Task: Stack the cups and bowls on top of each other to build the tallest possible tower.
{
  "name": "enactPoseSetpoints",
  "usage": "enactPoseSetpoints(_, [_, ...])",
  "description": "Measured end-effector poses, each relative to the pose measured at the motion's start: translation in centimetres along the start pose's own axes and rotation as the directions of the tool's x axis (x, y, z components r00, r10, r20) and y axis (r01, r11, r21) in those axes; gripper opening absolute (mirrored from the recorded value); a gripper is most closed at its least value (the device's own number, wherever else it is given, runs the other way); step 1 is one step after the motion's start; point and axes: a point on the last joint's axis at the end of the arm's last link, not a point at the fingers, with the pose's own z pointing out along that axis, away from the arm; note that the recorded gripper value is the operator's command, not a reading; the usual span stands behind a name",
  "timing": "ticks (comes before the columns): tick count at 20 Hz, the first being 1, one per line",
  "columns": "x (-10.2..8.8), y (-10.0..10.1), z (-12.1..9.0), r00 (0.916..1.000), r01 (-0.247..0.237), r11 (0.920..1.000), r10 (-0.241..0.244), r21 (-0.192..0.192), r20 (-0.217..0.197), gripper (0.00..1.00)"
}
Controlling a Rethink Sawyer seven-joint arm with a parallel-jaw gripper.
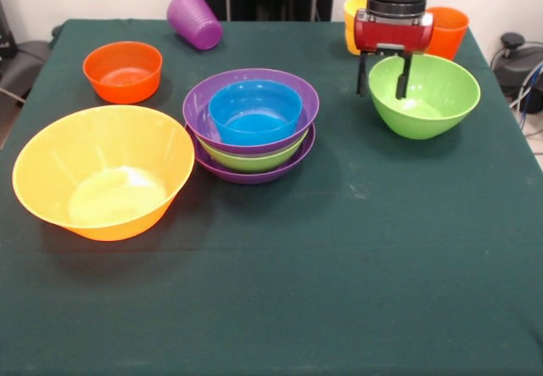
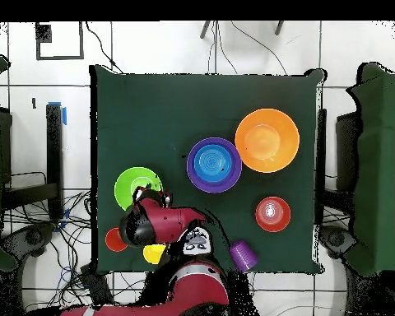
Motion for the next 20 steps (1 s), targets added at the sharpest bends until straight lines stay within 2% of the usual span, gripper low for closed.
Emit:
enactPoseSetpoints(7, [0.5, 0.8, -0.1, 1.0000, 0.002, 1.0000, -0.002, 0.005, 0.000, 1.00])
enactPoseSetpoints(20, [2.0, -0.5, 1.3, 0.9998, -0.002, 0.9996, 0.003, 0.027, -0.020, 1.00])
